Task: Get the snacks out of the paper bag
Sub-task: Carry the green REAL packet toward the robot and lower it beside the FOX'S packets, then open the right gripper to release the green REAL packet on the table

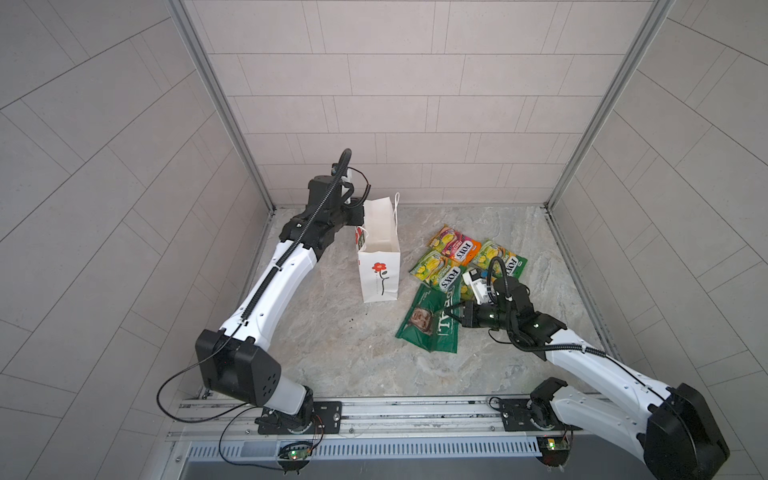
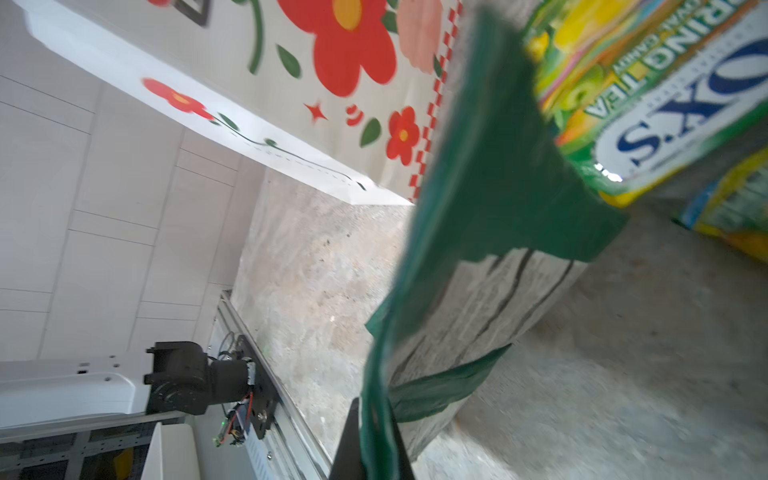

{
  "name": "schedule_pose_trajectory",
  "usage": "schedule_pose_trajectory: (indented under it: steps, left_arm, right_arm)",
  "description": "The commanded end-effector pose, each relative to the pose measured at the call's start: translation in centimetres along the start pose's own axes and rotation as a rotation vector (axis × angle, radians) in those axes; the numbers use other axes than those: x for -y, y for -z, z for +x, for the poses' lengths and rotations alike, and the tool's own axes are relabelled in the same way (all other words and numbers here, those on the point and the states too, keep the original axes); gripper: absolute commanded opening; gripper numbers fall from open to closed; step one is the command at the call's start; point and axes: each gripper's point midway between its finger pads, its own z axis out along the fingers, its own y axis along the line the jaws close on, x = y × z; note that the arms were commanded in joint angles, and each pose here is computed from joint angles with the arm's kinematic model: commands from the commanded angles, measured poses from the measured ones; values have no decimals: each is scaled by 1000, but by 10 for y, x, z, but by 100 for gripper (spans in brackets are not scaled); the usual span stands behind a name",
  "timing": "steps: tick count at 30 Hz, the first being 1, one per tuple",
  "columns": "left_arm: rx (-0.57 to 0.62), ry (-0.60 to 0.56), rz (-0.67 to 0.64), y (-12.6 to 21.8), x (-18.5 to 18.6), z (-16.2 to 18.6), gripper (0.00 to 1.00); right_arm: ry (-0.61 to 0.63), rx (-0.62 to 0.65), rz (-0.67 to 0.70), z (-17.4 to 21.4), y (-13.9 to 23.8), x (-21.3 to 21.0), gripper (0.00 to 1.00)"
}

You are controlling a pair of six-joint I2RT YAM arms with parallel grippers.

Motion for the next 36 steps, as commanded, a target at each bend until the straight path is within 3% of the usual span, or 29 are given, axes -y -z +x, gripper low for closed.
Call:
schedule_pose_trajectory:
  steps: [1, 9, 19, 26, 29, 36]
  left_arm:
    - [20, -6, 5, 9, -1, -4, 0]
    - [22, 1, 5, 9, -3, -5, 0]
    - [24, 6, 2, 10, -5, -5, 0]
    - [22, 8, 8, 9, -5, -4, 0]
    - [20, 12, 13, 9, -5, -4, 5]
    - [24, 16, 17, 10, -5, -5, 28]
  right_arm:
    - [2, -48, 165, 23, 6, 38, 0]
    - [20, -41, 356, 32, 18, 76, 0]
    - [19, -42, 463, 38, 24, 98, 0]
    - [21, -36, 534, 39, 29, 110, 22]
    - [22, -33, 555, 39, 31, 114, 33]
    - [25, -23, 605, 38, 37, 121, 50]
